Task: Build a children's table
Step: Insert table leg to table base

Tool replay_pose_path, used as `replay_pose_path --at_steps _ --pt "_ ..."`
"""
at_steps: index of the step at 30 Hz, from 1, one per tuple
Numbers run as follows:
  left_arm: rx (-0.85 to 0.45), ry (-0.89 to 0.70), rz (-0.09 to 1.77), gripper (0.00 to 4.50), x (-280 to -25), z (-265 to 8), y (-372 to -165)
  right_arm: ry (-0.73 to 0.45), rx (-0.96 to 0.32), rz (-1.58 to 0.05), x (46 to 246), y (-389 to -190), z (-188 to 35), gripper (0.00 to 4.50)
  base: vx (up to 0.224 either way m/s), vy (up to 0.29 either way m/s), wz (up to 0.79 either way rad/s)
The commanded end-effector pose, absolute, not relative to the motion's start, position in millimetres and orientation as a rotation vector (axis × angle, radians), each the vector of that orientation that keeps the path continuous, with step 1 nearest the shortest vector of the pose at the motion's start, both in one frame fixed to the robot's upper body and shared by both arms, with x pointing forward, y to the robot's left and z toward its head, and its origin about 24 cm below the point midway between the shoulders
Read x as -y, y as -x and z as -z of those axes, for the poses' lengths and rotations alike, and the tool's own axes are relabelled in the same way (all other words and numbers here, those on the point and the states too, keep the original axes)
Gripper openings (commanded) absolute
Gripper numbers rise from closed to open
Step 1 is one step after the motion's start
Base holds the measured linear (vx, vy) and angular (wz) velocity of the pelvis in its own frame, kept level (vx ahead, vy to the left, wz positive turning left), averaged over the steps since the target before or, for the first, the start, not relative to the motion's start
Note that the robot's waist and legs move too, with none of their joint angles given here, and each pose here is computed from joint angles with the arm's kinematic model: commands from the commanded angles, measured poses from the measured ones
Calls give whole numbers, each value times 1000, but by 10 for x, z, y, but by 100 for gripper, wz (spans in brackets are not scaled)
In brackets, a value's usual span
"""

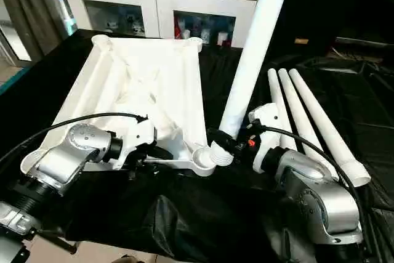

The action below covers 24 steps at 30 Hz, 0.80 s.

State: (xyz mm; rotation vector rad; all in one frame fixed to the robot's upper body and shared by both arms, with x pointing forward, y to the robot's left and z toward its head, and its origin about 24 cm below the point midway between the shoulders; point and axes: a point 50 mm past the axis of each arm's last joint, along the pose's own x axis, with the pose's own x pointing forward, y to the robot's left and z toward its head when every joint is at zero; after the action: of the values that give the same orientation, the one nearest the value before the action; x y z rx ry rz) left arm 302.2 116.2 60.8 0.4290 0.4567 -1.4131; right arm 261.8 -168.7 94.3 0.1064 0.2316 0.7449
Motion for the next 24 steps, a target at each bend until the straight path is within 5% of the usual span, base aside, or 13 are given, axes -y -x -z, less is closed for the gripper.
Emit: replay_pose_path --at_steps 1,16,24 --pt "-462 -449 1413 136 -1174 -656 -3066 -99 -214 -764 1667 -2609 -1002 188 0 0 0" --pt "-509 -452 1408 6 -1250 -622 -3060 -102 -229 -794 1629 -2641 -992 188 0 0 0" --pt "-515 -498 1371 0 -1256 -600 -3081 -101 -234 -816 1601 -2698 -1006 188 0 0 0"
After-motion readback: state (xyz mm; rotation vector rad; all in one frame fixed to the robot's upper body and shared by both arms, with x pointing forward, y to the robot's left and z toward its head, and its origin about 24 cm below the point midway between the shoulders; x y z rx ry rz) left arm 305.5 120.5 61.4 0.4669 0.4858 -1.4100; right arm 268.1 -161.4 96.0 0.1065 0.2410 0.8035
